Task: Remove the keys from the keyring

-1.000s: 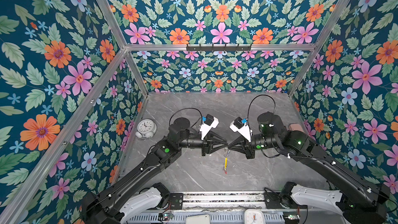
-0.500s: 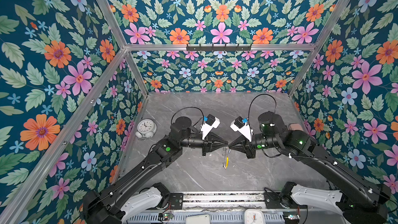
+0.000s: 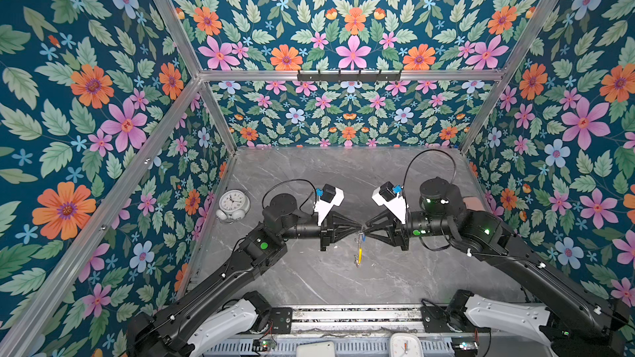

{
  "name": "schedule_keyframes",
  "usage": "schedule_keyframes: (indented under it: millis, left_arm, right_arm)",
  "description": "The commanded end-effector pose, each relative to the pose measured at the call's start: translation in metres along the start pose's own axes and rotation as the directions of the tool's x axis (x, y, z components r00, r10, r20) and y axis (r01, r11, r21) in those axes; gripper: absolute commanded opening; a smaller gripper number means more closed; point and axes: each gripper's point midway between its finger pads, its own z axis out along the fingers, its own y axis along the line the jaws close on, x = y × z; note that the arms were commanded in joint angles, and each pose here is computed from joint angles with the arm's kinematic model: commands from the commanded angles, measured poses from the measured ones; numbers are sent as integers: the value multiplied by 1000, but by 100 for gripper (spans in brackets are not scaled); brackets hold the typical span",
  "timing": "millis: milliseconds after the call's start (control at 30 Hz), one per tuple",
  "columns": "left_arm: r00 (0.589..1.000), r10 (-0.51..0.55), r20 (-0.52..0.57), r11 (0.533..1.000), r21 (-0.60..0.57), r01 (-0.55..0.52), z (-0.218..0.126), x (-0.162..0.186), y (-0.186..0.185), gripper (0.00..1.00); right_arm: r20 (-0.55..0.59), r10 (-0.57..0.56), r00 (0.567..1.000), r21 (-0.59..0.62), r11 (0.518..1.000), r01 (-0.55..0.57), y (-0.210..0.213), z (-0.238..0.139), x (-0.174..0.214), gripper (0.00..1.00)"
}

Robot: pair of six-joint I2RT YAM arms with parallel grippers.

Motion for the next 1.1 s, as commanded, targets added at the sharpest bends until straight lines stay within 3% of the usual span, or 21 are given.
schedule_keyframes:
  millis: [0, 133, 300, 600, 1067]
  left_arm:
    - [993, 62, 96, 998, -6, -61, -4, -21, -6, 0]
    - [986, 81, 143, 997, -10, -80, -9, -27, -9, 0]
    - [970, 104, 220, 994, -7, -105, -16, -38, -17, 0]
    - [948, 98, 303, 995, 3, -104, -22, -48, -20, 0]
    - [948, 69, 312, 996, 26, -81, -21, -43, -19, 0]
  right_arm:
    - [136, -48, 990, 8, 999, 48, 4, -7, -22, 40]
    - [258, -76, 963, 21, 997, 74, 5, -16, -26, 44]
    - [326, -81, 942, -17, 996, 91, 11, -17, -22, 46]
    - [331, -68, 941, -60, 994, 93, 13, 0, -16, 48]
    - [319, -76, 945, -2, 997, 80, -3, 19, -17, 45]
